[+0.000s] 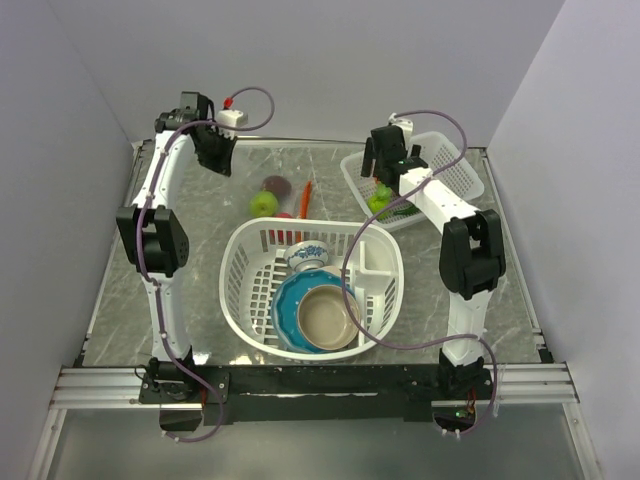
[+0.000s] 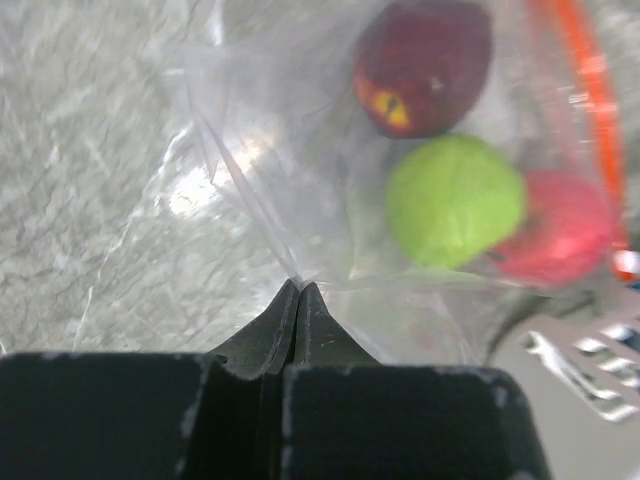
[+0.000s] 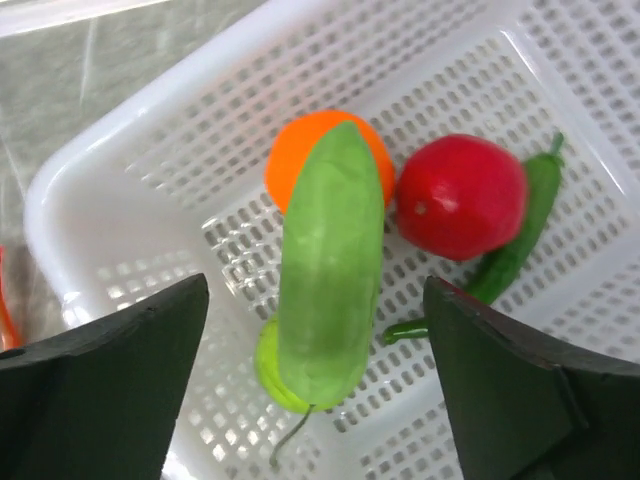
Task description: Open the zip-top bag and remove the fake food
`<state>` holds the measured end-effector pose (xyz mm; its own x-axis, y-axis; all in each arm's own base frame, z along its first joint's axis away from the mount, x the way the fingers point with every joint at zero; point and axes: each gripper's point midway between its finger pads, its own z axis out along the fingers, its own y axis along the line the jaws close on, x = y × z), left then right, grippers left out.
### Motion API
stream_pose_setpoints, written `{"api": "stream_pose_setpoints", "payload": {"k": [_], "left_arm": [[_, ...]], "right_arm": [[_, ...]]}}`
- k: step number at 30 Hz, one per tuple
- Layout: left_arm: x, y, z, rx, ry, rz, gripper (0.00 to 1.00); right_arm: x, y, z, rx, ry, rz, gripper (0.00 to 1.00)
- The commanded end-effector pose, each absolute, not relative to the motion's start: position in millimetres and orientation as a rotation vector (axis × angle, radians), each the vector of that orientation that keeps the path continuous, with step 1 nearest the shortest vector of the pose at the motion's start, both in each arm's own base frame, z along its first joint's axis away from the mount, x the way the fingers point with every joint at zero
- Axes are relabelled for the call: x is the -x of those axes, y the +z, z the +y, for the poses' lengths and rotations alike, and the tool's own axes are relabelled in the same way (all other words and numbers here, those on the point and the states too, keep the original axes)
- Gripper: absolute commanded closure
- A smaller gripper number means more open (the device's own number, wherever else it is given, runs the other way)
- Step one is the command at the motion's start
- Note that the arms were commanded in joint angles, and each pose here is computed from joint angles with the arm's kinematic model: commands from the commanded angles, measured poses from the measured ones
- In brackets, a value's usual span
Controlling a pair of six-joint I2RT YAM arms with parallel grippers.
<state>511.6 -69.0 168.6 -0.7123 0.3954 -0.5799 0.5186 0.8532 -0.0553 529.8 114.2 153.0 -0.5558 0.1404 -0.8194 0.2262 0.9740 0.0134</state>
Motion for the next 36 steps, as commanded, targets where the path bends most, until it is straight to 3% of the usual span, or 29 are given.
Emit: {"api": "stream_pose_setpoints", "payload": {"k": [1, 10, 15, 21, 25, 30, 31, 36], "left_arm": [[-500.0, 222.4, -83.4, -0.655, -0.334, 2.357, 0.99], [-507.4, 233.2, -73.9, -0.625, -0.237, 2.325, 0.99], [-522.0, 222.3, -51.8, -0.602, -0.082, 2.309, 0.99], [-533.3, 149.6, -6.3, -0.573, 0.133, 2.439, 0.99], [-532.3, 117.1, 3.2, -0.553, 0.119, 2.523, 0.99], [-539.2, 213.7, -45.4, -0.551, -0.202, 2.344, 0.99], [-533.1, 249.3, -57.6, -0.567, -0.224, 2.267, 0.99], [-485.6, 317.7, -120.4, -0.701, -0.362, 2.093, 0.99]], "right_arm": [[-530.7, 188.0, 99.4, -0.338, -0.197, 2.066, 0.0], [-511.9, 235.1, 211.4, 0.13, 0.137, 1.957, 0.0], [-506.8, 196.6, 292.1, 0.443, 0.259, 2.054, 0.0], [-497.2, 147.9, 329.9, 0.556, 0.384, 2.173, 0.0], [-494.3, 130.2, 330.8, 0.563, 0.379, 2.213, 0.0], [-491.0, 111.1, 328.0, 0.532, 0.388, 2.237, 0.0], [-491.7, 107.9, 327.2, 0.524, 0.389, 2.234, 0.0], [-495.4, 102.7, 323.2, 0.466, 0.43, 2.234, 0.0]]}}
